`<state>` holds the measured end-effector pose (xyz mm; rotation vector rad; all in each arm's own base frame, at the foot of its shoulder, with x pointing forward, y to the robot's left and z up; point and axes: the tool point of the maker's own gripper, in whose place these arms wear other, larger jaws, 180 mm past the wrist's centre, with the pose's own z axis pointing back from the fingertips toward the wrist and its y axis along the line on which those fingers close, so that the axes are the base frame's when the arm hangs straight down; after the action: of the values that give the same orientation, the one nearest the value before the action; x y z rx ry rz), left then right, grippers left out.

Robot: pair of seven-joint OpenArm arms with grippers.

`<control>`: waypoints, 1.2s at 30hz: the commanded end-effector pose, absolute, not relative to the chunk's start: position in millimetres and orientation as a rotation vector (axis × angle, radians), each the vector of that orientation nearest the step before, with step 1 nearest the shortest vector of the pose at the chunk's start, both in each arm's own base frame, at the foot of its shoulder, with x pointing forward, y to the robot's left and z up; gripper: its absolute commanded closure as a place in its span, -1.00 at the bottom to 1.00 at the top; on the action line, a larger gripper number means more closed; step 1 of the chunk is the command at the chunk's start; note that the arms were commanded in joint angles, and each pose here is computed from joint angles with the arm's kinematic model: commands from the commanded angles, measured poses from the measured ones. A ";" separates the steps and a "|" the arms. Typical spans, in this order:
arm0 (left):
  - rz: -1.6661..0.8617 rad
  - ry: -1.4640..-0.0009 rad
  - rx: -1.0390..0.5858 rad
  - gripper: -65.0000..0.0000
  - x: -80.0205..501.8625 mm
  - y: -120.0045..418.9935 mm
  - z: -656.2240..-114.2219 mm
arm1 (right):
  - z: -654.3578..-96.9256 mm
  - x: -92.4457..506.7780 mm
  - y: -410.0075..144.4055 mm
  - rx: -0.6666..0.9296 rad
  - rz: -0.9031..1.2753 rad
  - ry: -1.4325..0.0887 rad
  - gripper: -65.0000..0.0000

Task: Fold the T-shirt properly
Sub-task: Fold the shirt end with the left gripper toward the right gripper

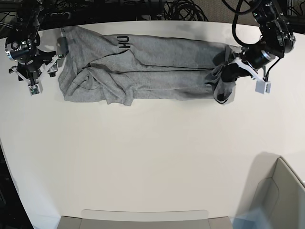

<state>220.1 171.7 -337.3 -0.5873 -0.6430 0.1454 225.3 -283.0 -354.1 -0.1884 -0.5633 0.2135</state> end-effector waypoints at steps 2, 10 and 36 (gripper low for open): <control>0.103 -0.658 -0.649 1.00 225.5 146.9 -329.8 | -343.8 233.2 -280.2 -0.198 0.237 -0.602 -0.12; 0.053 -0.633 -0.672 1.00 227.4 95.0 -345.0 | -343.2 233.9 -278.0 -0.195 0.237 -0.607 -0.12; 0.036 -0.545 -0.691 1.00 230.6 16.2 -369.4 | -342.7 234.9 -276.9 -0.190 0.236 -0.613 -0.12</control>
<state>224.4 18.7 -378.7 -0.6686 -0.5103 0.0385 226.7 -275.6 -354.3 -0.1776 -0.5687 0.2228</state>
